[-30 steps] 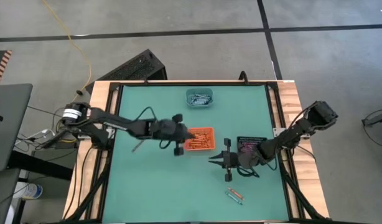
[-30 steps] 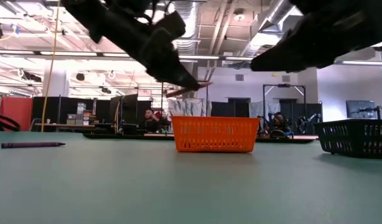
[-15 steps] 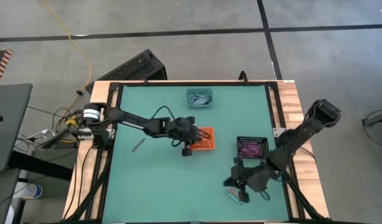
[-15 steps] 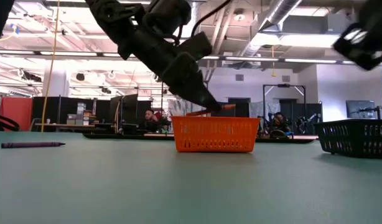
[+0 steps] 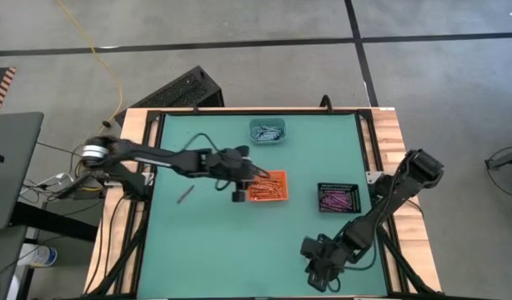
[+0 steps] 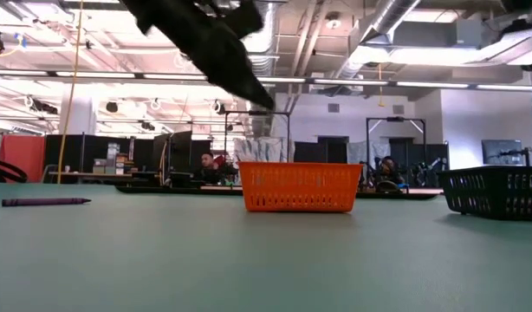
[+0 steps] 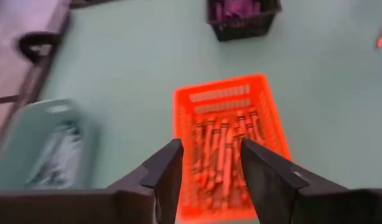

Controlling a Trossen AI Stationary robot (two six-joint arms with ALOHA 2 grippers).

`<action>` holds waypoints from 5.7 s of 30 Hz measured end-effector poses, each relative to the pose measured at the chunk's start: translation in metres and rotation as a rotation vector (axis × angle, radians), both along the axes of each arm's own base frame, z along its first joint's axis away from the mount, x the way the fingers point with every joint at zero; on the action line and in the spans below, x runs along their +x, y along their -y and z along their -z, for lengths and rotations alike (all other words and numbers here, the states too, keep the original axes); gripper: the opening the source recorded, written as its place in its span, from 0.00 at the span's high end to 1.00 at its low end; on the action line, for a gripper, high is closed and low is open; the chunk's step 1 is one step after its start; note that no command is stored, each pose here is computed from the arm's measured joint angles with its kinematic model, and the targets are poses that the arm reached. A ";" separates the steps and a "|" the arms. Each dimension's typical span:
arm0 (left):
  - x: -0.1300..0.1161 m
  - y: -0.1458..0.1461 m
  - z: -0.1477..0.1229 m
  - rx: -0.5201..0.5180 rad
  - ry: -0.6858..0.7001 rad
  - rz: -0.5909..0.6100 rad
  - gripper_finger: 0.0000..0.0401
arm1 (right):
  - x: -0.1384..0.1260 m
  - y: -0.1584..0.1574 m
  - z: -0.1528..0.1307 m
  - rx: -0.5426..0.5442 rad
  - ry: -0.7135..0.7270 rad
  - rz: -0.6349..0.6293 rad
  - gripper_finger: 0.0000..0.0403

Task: Sort crayons
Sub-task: Put the green crayon into the blue bin, then put the violet crayon into the black bin

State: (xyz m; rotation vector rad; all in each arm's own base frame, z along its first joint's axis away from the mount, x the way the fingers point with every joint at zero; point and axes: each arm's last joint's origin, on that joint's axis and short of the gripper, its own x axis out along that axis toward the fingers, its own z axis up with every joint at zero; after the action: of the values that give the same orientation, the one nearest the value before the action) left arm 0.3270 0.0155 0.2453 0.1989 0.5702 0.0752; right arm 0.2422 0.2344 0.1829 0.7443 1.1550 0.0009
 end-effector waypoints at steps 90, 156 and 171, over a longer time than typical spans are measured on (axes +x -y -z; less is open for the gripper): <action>-0.148 0.028 0.054 -0.353 -0.271 -0.498 0.61 | 0.106 0.400 -0.019 -1.075 0.065 -0.232 0.92; -0.157 0.106 0.137 -0.226 -0.435 -0.449 0.71 | 0.015 0.036 -0.048 -0.840 0.029 0.016 0.76; -0.120 0.113 0.079 -0.184 -0.185 -0.253 0.98 | -0.026 0.014 -0.007 -0.700 -0.036 0.102 0.76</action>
State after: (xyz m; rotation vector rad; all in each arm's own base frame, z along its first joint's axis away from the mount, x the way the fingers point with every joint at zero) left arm 0.2070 -0.0976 0.1661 -0.0468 0.7810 0.2503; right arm 0.2166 0.2200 0.1903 0.1782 1.0520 -0.4810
